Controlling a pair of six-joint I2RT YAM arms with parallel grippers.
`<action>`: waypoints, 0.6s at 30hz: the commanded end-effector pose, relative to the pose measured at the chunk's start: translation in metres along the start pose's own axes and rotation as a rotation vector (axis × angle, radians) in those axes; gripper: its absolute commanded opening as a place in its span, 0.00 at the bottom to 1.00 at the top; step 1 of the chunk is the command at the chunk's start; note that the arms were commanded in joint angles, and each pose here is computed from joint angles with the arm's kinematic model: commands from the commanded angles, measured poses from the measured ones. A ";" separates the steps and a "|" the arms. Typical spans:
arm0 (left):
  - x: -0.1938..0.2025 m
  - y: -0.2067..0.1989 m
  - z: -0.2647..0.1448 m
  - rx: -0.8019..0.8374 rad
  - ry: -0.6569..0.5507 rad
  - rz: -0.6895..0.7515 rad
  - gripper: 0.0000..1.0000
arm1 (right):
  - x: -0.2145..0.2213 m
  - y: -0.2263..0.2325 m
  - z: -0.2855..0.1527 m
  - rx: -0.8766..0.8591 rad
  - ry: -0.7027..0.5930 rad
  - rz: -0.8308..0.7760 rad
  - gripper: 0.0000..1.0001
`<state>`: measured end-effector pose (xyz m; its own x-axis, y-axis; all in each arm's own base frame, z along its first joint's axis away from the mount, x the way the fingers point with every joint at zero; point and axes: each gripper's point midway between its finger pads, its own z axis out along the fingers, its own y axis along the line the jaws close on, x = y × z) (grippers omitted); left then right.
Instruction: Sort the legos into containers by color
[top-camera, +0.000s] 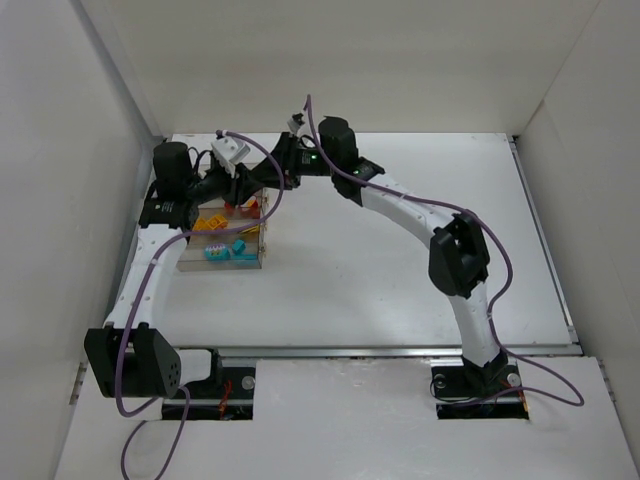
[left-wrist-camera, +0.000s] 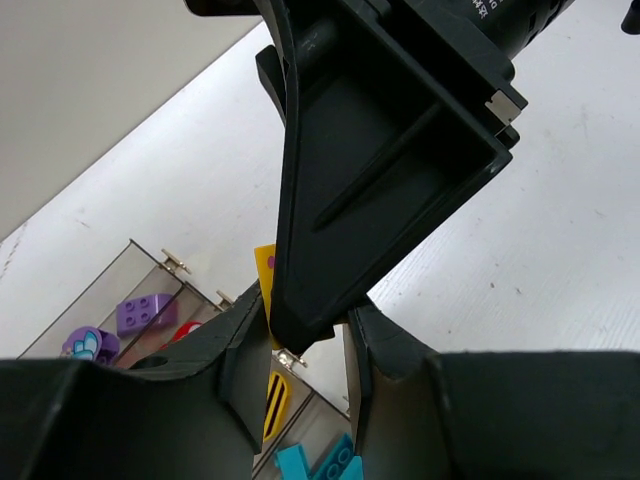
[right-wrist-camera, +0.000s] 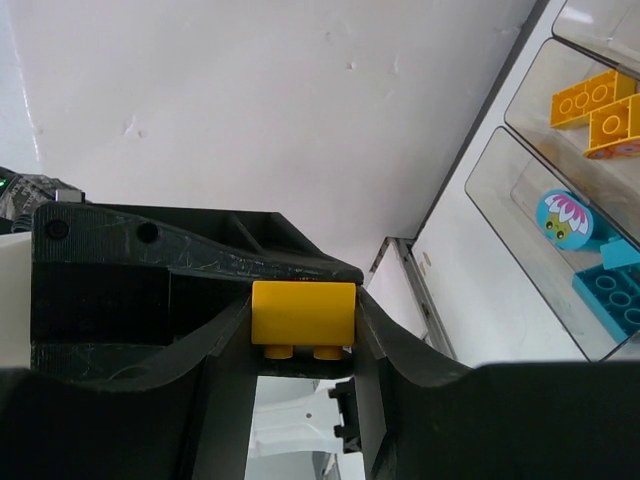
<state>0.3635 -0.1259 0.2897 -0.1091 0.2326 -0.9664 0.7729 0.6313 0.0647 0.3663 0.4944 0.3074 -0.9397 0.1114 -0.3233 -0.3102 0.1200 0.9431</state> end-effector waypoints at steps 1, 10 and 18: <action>-0.036 0.006 -0.010 -0.046 -0.079 0.067 0.00 | 0.020 0.037 -0.010 -0.080 0.061 -0.113 0.43; -0.032 0.002 -0.011 -0.030 -0.059 0.055 0.00 | 0.015 0.029 -0.022 -0.050 0.033 -0.105 0.96; 0.000 0.005 -0.011 -0.054 0.029 0.037 0.00 | 0.002 0.034 -0.036 -0.051 0.000 -0.134 1.00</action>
<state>0.3590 -0.1240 0.2815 -0.1462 0.2466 -0.9580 0.7690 0.6375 0.0467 0.3668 0.4763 0.2916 -0.9303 0.1165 -0.3478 -0.3269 0.1671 0.9302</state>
